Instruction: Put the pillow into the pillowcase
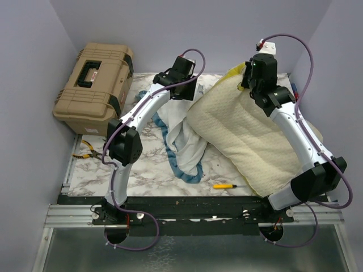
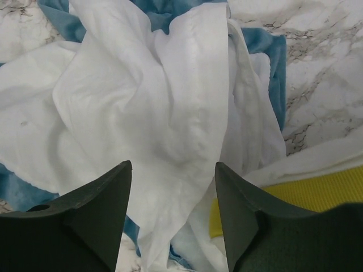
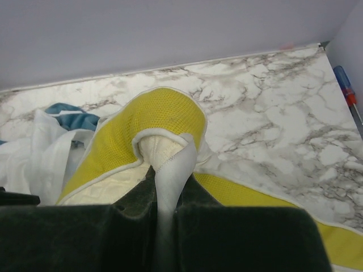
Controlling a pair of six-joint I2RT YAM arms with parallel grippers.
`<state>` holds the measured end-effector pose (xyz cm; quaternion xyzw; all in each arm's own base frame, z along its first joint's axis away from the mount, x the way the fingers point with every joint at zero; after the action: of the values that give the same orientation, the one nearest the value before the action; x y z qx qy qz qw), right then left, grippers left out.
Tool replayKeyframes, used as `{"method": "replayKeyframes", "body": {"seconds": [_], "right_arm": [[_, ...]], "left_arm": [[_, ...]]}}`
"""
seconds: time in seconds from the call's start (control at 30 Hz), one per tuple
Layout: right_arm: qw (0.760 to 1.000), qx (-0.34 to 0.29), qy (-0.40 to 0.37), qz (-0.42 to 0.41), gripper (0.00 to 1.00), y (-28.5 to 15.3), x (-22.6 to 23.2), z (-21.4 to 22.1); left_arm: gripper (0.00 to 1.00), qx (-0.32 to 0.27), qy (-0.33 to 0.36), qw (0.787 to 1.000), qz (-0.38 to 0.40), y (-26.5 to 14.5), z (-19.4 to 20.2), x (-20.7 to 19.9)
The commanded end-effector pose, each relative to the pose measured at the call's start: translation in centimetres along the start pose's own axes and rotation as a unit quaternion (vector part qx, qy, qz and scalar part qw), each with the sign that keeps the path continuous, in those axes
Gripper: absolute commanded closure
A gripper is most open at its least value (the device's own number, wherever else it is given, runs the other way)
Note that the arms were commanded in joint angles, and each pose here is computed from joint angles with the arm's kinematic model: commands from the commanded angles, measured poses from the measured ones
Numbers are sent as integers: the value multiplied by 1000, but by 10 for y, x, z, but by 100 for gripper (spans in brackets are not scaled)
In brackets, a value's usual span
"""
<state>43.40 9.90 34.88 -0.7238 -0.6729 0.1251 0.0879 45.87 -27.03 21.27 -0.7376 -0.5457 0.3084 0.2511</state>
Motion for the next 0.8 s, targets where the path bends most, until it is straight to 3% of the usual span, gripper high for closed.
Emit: {"method": "replayKeyframes", "body": {"seconds": [0.0, 0.23, 0.3, 0.37, 0.43, 0.5, 0.77], "right_arm": [[999, 12, -9, 33, 100, -29, -23, 11], [1000, 29, -4, 9, 100, -34, -17, 22], [1000, 26, -3, 4, 100, -36, -16, 17], [1000, 24, -4, 2, 100, -36, -15, 12], [1000, 20, -6, 2, 100, -38, -16, 7], [1000, 16, -9, 4, 100, -39, -18, 2], [999, 8, -26, 20, 100, -40, -25, -4]], "left_arm": [[37, 5, 12, 1000, 6, 25, 1, -4], [36, -8, 2, 1000, 3, 54, -3, -9], [40, -24, -5, 999, -25, 59, -8, -1], [53, -37, -9, 999, -36, 60, -14, 2], [83, -48, -12, 998, -37, 59, -19, 2], [100, -55, -13, 998, -34, 54, -25, 1], [100, -73, 9, 996, -57, 11, -34, 16]]}}
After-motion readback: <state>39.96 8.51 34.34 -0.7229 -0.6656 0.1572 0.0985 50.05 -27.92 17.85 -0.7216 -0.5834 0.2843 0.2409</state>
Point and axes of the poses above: each gripper's point midway between its finger pads, its own y axis out along the fingers, its own x axis along the line the jaws close on, z = x × y, the point moved 2 cm from there along -y, back along the fingers, and after that the axes turned 8 degrees about -y, right-handed, at the moved point
